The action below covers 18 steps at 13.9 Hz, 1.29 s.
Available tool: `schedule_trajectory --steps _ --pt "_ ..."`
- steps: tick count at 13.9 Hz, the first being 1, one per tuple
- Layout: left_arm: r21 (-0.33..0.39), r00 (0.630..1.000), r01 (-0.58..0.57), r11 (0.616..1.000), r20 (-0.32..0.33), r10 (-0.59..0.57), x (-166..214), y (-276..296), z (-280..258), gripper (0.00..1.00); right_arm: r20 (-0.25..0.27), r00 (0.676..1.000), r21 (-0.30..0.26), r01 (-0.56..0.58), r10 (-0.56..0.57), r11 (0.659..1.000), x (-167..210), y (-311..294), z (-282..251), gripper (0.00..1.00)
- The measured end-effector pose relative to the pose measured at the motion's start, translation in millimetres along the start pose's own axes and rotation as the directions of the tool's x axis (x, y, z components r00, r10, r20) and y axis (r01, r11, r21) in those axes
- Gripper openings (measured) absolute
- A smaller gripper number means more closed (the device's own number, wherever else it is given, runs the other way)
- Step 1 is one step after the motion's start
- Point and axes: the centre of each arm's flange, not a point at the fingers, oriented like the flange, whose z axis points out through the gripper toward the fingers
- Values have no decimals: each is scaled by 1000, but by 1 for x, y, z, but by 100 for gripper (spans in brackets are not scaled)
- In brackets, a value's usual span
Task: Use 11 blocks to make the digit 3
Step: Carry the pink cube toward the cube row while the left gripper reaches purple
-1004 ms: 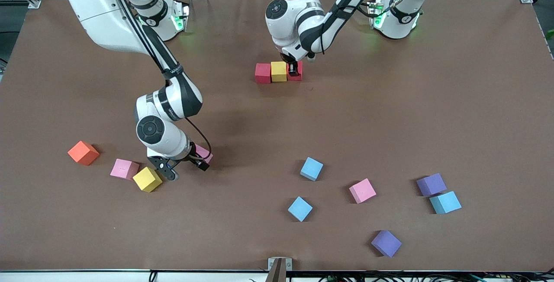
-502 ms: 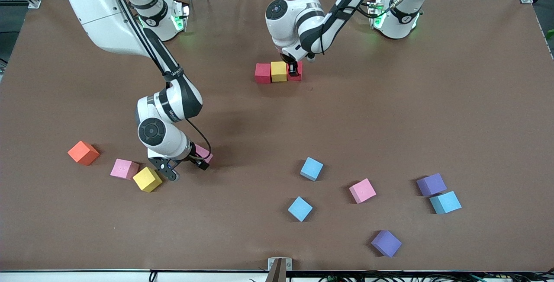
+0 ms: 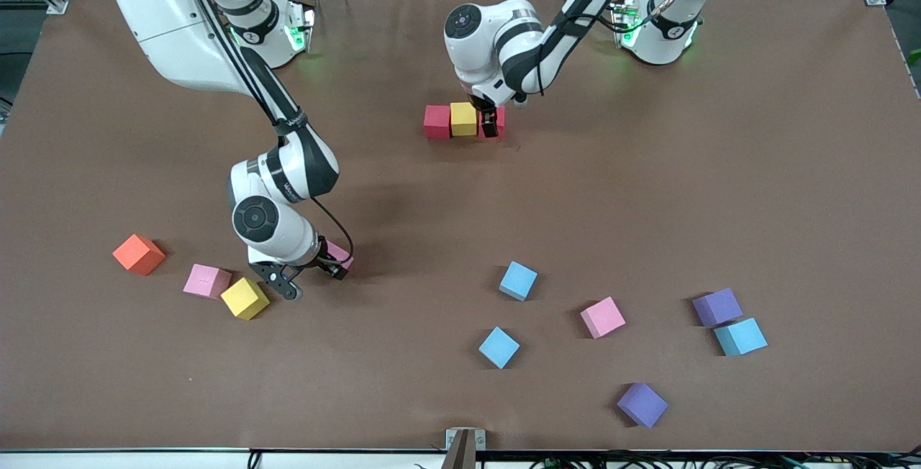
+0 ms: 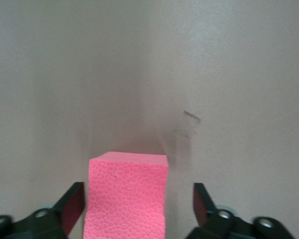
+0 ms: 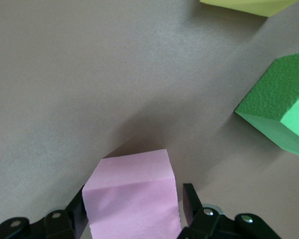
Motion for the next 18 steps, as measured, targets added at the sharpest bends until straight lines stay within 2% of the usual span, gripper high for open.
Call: schedule_trajectory --steps 1,3,9,11,13,16,18 --pt "-3 1000 1 1000 4 -1 -1 1 -2 100 0 1000 0 26 -26 1000 -1 -1 0 55" --pt "-10 1000 1 1000 10 -1 -2 1 -8 100 -1 996 1 85 -85 996 -3 -2 0 44" --pt "-57 1000 -12 998 7 12 7 3 -58 100 -2 975 4 222 -221 975 -10 -8 -2 42" --pt "-70 1000 -24 997 4 24 16 15 -75 100 -5 964 7 266 -266 964 -32 -23 -4 42" --pt "-82 1000 -5 997 12 6 34 49 -91 100 -7 940 7 341 -340 940 -68 -43 -7 41" --pt "-116 999 39 992 8 -39 84 132 -125 100 26 899 -31 438 -437 899 -124 -64 -19 37" --pt "-122 1000 13 992 -5 -14 125 181 -146 100 44 875 -52 484 -482 873 -151 -70 -27 35"
